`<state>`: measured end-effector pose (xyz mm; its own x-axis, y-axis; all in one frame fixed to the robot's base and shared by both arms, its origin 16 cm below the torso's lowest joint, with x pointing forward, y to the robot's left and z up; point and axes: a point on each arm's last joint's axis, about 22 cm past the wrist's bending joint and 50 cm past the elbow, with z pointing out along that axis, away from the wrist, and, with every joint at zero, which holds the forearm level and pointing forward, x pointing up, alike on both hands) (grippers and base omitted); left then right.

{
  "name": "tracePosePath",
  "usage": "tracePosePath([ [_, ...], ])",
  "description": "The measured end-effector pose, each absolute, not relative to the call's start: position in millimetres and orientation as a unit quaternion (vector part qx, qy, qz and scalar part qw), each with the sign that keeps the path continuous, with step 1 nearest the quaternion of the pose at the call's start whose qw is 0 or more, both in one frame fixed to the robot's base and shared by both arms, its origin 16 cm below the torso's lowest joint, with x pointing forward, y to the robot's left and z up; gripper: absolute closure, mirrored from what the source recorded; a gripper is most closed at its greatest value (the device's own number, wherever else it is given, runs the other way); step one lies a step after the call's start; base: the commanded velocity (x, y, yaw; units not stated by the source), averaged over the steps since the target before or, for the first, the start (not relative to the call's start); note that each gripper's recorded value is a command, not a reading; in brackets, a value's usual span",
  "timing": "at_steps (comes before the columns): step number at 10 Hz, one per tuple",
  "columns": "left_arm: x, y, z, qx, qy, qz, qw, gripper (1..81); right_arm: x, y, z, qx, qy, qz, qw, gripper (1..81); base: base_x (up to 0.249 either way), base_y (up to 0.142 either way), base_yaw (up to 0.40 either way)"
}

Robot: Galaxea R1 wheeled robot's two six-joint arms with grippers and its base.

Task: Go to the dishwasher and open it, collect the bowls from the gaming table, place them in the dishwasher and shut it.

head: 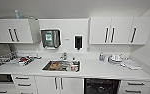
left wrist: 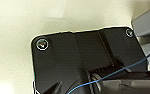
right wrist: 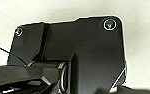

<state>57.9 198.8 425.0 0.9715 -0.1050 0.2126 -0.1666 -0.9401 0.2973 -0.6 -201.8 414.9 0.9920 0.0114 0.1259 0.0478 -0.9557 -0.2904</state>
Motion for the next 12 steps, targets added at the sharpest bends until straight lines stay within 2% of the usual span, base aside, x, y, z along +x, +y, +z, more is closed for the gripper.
tracePosePath([
  [5,57.9,199.2,425.0,0.980,-0.068,0.097,0.158,1.0,-2.5,-201.7,414.8,-0.987,-0.015,-0.060,0.148,1.0,0.000,0.000,0.000],
  [12,62.3,199.6,425.4,0.980,-0.069,0.099,0.157,1.0,-12.3,-198.7,414.2,-0.987,-0.015,-0.054,0.150,1.0,0.000,0.000,0.317],
])
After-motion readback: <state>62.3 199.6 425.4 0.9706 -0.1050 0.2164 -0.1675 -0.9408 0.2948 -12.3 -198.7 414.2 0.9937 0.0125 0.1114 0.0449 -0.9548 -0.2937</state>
